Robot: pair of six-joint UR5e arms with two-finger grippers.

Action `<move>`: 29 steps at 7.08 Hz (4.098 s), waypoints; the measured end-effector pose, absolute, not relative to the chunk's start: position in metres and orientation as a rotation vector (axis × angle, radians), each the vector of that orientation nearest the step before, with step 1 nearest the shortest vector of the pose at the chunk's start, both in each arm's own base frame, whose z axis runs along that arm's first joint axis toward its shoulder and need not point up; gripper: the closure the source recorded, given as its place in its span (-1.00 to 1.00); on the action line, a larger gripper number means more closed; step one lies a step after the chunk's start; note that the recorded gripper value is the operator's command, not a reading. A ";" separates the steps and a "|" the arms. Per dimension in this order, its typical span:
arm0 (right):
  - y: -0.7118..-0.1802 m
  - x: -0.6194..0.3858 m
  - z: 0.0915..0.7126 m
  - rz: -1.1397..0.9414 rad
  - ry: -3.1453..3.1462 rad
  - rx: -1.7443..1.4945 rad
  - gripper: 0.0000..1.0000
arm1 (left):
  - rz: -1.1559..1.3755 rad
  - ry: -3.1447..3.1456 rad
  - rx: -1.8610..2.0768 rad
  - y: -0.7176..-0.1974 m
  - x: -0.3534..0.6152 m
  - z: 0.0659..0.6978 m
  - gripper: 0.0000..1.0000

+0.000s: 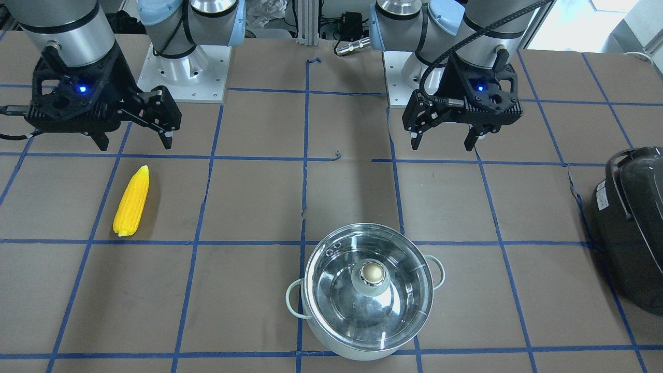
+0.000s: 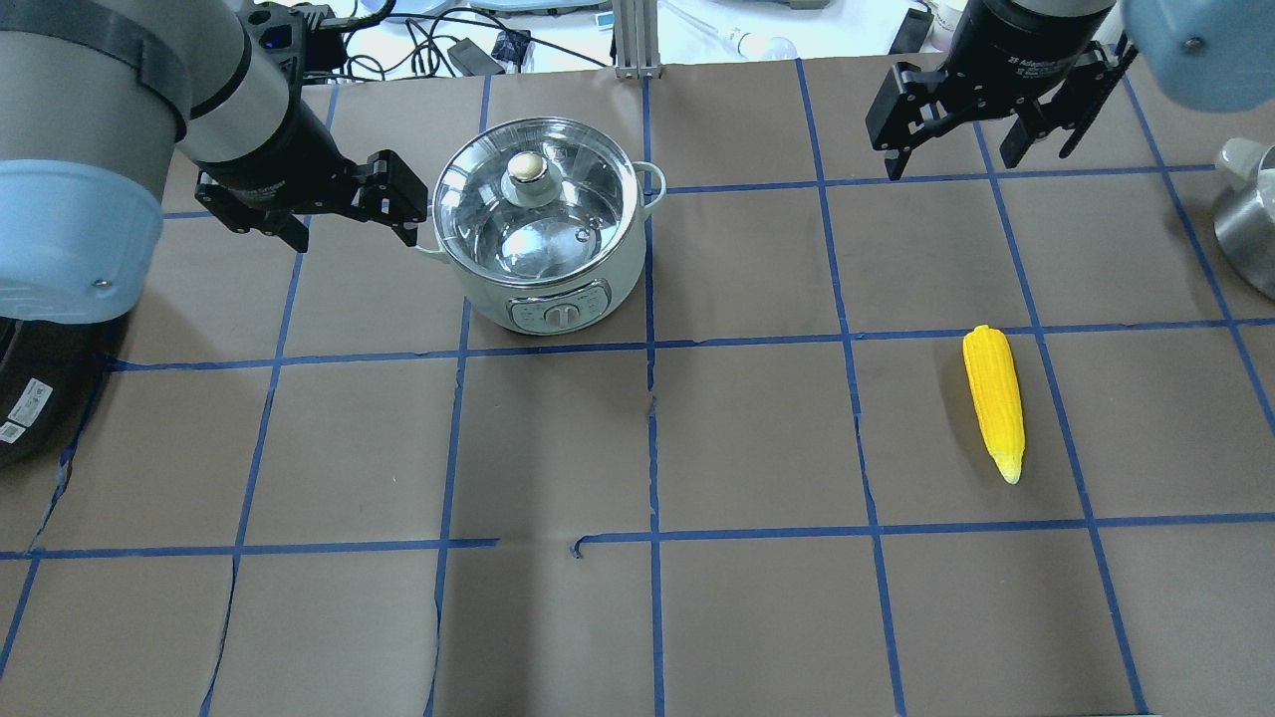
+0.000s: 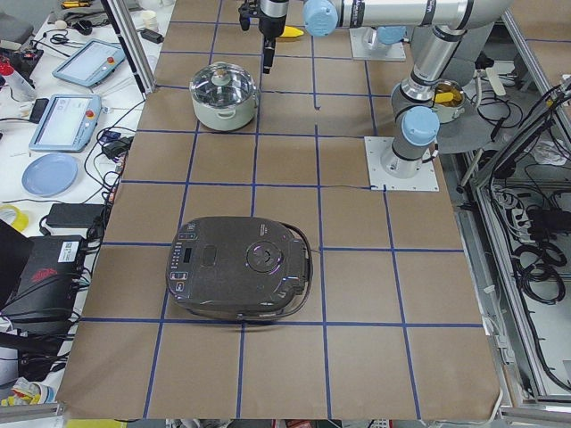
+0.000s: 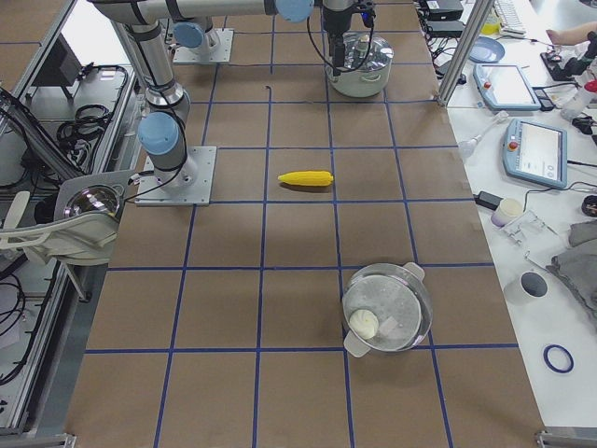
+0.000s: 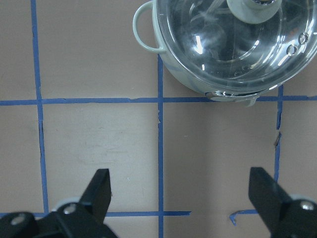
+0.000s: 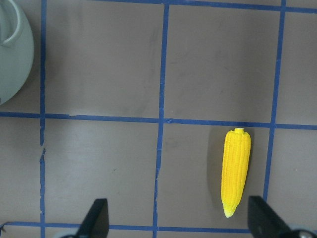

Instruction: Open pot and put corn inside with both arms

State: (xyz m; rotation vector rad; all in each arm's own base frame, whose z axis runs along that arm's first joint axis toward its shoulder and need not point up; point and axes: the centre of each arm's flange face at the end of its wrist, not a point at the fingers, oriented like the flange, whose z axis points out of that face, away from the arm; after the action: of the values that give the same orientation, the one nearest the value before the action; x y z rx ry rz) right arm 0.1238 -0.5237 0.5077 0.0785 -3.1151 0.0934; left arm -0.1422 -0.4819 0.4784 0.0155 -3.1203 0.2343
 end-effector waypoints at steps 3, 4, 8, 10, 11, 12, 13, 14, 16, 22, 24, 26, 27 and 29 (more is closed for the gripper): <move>-0.519 0.124 0.512 0.114 -3.125 0.065 -1.00 | 0.233 -3.119 0.015 -0.482 -0.142 0.478 -1.00; -0.519 0.124 0.512 0.117 -3.126 0.063 -1.00 | 0.235 -3.119 0.015 -0.482 -0.142 0.478 -1.00; -0.523 0.121 0.509 0.128 -3.122 0.037 -1.00 | 0.227 -3.127 -0.033 -0.494 -0.142 0.474 -1.00; -0.529 0.116 0.505 0.136 -3.125 0.029 -1.00 | 0.200 -3.133 -0.024 -0.529 -0.142 0.444 -1.00; -0.536 0.108 0.501 0.147 -3.126 0.009 -1.00 | 0.201 -3.131 0.013 -0.553 -0.145 0.427 -1.00; -0.546 0.095 0.491 0.143 -3.125 -0.015 -1.00 | 0.200 -3.126 0.063 -0.577 -0.150 0.415 -1.00; -0.559 0.078 0.476 0.127 -3.124 -0.038 -1.00 | 0.207 -3.119 0.097 -0.603 -0.162 0.409 -1.00; -0.567 0.057 0.461 0.104 -3.125 -0.073 -1.00 | 0.211 -3.115 0.115 -0.628 -0.182 0.405 -1.00; -0.573 0.019 0.419 0.076 -3.126 -0.106 -1.00 | 0.186 -3.115 0.128 -0.662 -0.222 0.382 -1.00; -0.538 -0.027 0.293 0.027 -3.134 -0.121 -1.00 | 0.135 -3.124 0.103 -0.670 -0.248 0.350 -0.25; -0.503 -0.038 0.237 0.064 -3.149 -0.150 -1.00 | 0.130 -3.125 0.101 -0.670 -0.249 0.348 0.30; -0.491 -0.038 0.199 0.058 -3.158 -0.154 -1.00 | 0.130 -3.124 0.103 -0.670 -0.249 0.349 1.00; -0.492 -0.038 0.187 0.054 -3.158 -0.148 -1.00 | 0.148 -3.121 0.104 -0.669 -0.248 0.357 1.00; -0.492 -0.039 0.180 0.046 -3.159 -0.125 0.08 | 0.206 -3.119 0.088 -0.665 -0.243 0.396 1.00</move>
State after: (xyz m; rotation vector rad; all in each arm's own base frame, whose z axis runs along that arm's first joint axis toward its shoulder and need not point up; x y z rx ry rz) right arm -0.0389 -0.4922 0.1802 -0.1253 -3.1592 0.0456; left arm -0.2426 -0.6651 0.3959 0.0876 -3.1187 0.2059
